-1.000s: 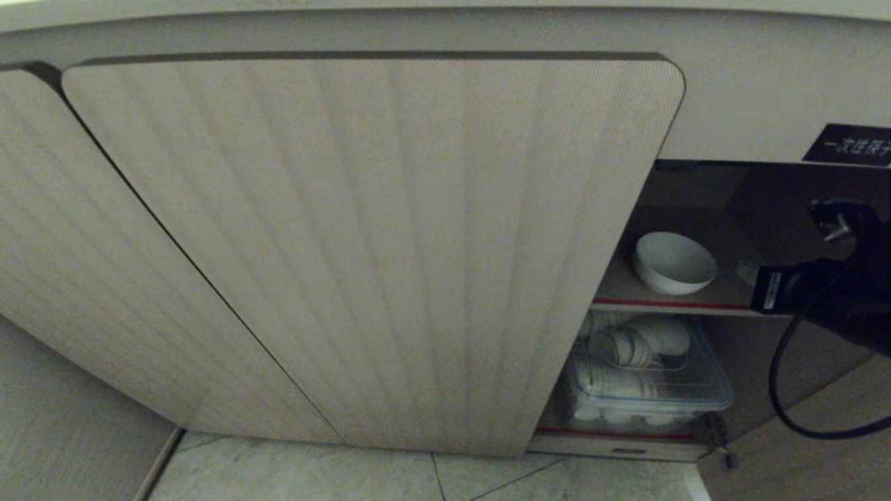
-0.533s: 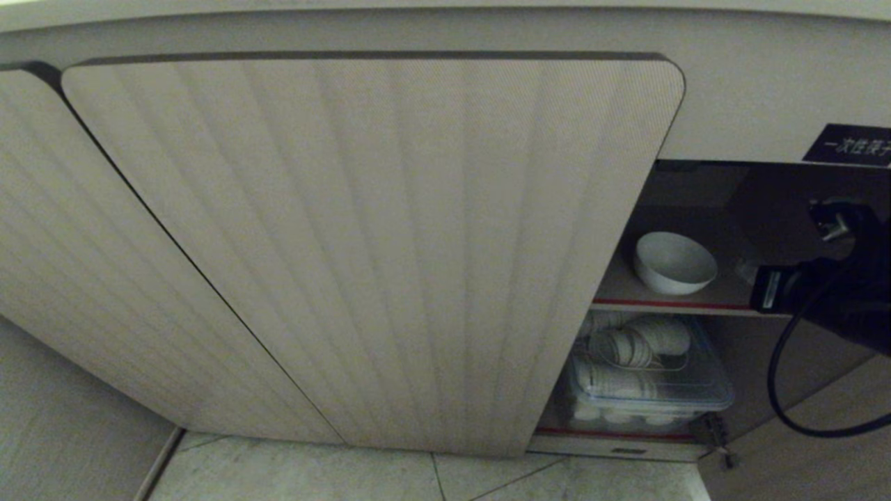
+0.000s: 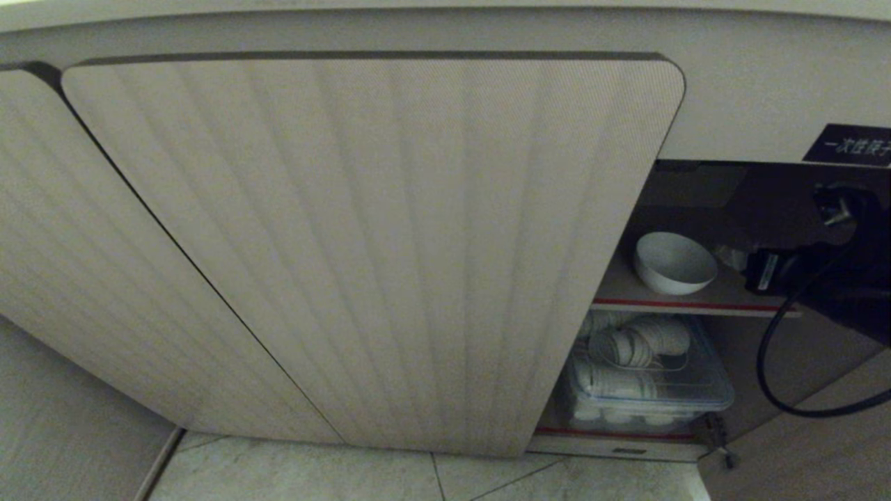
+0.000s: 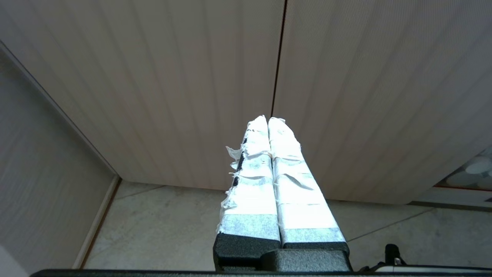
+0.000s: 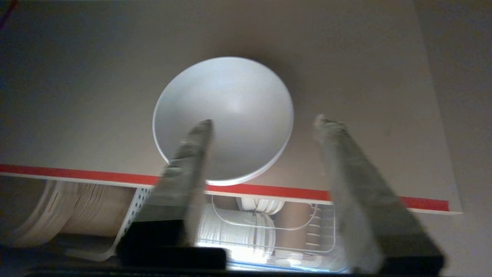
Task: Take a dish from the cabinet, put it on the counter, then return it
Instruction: Take the bowl from the cabinet
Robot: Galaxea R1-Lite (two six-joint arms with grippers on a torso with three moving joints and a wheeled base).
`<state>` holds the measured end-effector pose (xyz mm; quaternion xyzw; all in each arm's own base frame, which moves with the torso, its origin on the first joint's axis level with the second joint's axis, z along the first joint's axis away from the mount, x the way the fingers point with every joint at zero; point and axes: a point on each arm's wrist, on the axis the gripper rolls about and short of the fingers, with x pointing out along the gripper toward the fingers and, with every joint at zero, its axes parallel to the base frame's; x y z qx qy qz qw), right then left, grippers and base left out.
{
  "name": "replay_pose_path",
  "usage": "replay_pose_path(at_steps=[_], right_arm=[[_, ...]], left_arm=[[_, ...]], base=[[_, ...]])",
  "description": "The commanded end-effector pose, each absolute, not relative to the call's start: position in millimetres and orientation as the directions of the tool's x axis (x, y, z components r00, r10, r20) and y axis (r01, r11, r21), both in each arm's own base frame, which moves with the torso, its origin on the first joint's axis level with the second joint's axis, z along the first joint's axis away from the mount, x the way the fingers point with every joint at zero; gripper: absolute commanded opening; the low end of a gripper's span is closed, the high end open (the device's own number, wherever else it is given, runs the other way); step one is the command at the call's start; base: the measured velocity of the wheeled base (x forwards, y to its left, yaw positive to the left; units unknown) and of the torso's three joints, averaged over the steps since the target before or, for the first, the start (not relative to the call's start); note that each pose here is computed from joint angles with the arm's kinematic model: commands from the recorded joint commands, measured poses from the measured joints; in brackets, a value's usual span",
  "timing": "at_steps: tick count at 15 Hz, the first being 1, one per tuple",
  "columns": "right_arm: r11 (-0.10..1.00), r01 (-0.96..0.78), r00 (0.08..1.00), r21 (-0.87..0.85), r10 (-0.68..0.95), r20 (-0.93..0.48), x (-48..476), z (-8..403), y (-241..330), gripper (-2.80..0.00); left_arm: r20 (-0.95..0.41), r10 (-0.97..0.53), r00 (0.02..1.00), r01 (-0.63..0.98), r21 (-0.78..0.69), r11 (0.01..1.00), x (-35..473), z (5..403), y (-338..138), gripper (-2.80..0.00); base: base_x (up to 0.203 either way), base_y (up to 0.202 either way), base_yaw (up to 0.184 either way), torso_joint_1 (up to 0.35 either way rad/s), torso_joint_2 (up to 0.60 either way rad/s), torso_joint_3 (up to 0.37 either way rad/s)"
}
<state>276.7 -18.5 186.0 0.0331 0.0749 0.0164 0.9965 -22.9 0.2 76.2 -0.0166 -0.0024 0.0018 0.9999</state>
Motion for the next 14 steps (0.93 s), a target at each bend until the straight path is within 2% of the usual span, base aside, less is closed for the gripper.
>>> replay_pose_path(at_steps=[1, 14], right_arm=[[0.997, -0.03, 0.989, 0.068, 0.039, -0.141, 277.2, 186.0, -18.3, 0.0], [0.997, -0.042, 0.992, 0.063, 0.049, -0.116, 281.6, 183.8, -15.2, 0.0]], left_arm=[[0.005, 0.005, 1.0, -0.004, -0.034, 0.999, -22.8, 76.0, 0.2, -2.8], [0.005, 0.005, 1.0, -0.004, -0.034, 0.999, -22.8, 76.0, 0.2, -2.8]], base=[[0.0, 0.0, 0.0, 0.0, 0.0, 0.0], [0.0, 0.0, 0.0, 0.0, 0.0, 0.0]])
